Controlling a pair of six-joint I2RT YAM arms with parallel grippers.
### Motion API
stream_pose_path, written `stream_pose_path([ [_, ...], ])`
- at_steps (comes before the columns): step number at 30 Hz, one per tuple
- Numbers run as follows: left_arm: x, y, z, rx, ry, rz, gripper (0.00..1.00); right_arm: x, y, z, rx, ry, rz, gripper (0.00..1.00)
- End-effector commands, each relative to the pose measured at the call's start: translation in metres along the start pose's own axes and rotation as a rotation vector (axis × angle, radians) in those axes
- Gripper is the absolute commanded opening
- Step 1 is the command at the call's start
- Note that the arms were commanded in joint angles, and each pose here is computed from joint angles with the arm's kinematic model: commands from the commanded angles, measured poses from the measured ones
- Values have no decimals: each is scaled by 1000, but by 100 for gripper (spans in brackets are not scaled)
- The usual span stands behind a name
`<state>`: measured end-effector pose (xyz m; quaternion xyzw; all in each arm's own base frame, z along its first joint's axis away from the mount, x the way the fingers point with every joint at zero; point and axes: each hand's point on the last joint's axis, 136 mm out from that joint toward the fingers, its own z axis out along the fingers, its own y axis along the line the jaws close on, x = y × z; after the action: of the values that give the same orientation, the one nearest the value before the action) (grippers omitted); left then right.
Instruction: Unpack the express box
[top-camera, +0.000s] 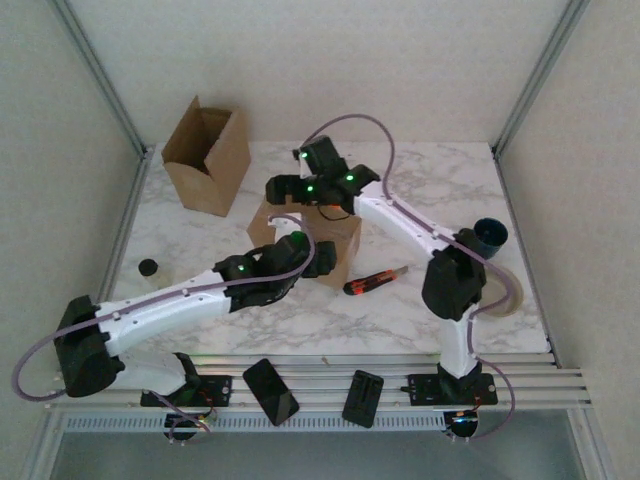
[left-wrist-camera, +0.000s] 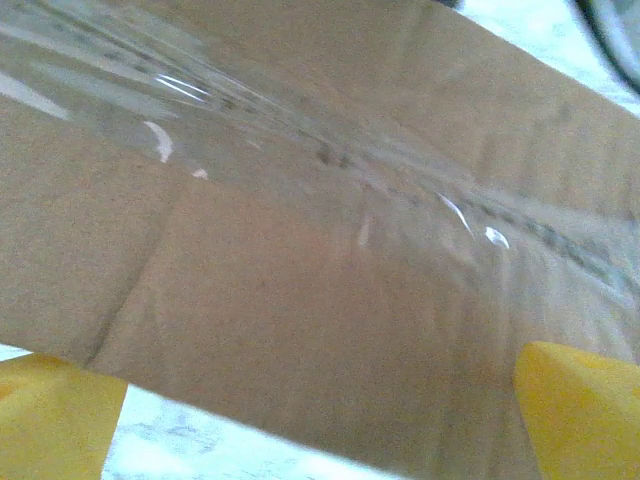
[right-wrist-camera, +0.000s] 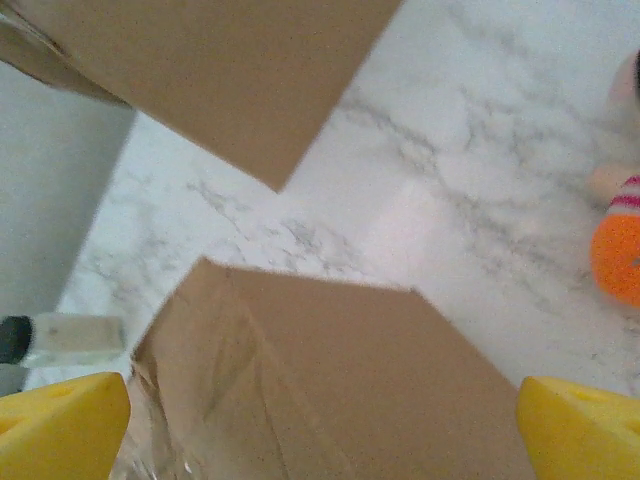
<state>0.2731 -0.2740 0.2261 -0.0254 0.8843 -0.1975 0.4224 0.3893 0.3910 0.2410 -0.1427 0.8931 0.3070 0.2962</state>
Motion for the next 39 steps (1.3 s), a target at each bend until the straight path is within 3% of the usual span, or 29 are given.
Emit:
stream_pose_path([
  [1,-74,-59,-54,260,-179,-56,100,3,34,-64,-99,-24,-11,99],
  [6,-77,-26,-48,197,-194,-95,99,16,-8,-84,-85,-51,63,99],
  [16,-52,-6,-7,191,-136,-120,97,60,7,23,-238,93,185,95],
  [23,-11,11,29,166,-48,-151,95,77,28,53,-247,160,158,94],
  [27,-23,8,19,168,-72,-138,95,70,26,41,-213,142,121,95],
  [32,-85,17,-25,56,-189,-96,96,37,27,-7,-188,56,67,99],
  [35,-123,61,-49,-89,-246,-161,96,32,25,-43,-135,28,14,99],
  [39,-141,139,-43,-226,-213,-276,95,73,14,-75,-87,96,-40,99],
])
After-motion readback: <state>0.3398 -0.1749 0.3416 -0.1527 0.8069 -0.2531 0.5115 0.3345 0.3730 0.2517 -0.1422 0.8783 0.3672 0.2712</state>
